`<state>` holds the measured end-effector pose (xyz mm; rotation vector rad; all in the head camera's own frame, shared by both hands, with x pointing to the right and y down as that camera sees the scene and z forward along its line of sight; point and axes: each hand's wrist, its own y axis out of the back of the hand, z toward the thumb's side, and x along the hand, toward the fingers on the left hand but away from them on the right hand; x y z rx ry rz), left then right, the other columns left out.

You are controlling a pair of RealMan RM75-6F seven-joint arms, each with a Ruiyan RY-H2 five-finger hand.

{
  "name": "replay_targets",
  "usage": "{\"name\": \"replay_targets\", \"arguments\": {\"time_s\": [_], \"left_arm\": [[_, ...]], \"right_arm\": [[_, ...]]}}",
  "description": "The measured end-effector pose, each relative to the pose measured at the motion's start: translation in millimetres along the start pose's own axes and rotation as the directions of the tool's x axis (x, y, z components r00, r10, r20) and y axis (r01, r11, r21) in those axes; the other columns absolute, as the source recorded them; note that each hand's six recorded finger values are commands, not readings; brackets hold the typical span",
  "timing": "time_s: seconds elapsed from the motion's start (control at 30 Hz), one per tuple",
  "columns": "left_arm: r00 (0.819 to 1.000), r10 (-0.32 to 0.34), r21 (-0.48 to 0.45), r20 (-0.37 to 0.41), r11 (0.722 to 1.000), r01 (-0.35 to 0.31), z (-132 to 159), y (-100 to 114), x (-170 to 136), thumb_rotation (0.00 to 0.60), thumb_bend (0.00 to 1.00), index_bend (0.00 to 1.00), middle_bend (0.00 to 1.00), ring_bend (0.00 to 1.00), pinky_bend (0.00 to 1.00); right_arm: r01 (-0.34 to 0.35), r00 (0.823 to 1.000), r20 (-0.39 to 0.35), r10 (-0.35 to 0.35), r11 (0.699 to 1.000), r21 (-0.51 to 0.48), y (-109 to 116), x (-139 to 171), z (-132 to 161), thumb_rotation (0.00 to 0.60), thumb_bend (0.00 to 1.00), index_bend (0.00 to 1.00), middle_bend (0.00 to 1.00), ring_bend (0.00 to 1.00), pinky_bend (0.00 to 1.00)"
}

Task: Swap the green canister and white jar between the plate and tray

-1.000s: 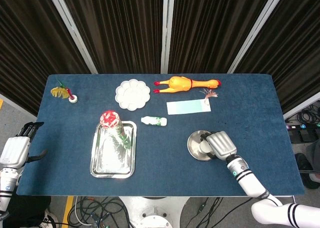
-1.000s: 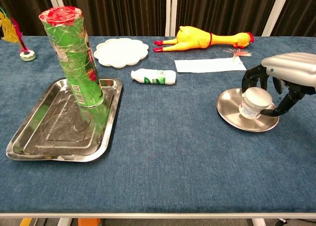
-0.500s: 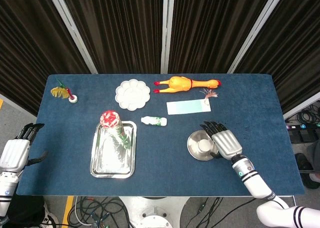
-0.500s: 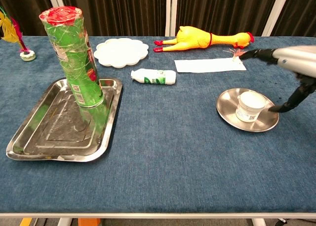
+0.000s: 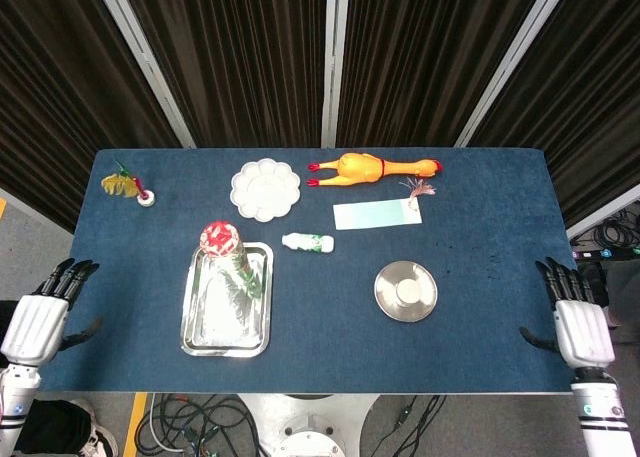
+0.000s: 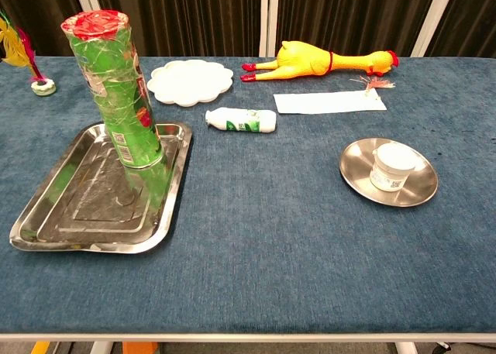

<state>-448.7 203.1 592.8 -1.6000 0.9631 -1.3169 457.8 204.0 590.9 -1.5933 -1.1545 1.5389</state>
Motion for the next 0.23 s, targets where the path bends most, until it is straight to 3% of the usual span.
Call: {"name": "replay_targets", "arguments": {"time_s": [0.13,0.23], "left_arm": [[1.0,-0.002,0.058,-0.021,0.998,0.003,-3.3,-1.2,-5.5,0.6,0.18,0.13,0.13,0.06,0.27],[0.999,0.002,0.058,-0.047,0.998,0.001,-7.5,-1.9,-8.6,0.6,0.18,0.13,0.12,0.06,0.26]], "right_arm": [[0.002,0.998,0.056,-0.003,1.0,0.011,-4.0,15.0,-26.8,0.6,0.06,0.0,0.0,0.0,0.0],[0.002,0.999,0.054,-0.002,1.0,-0.001,-7.3,19.2,-27.3,0.6,0.06,0.0,0.0,0.0,0.0]]}}
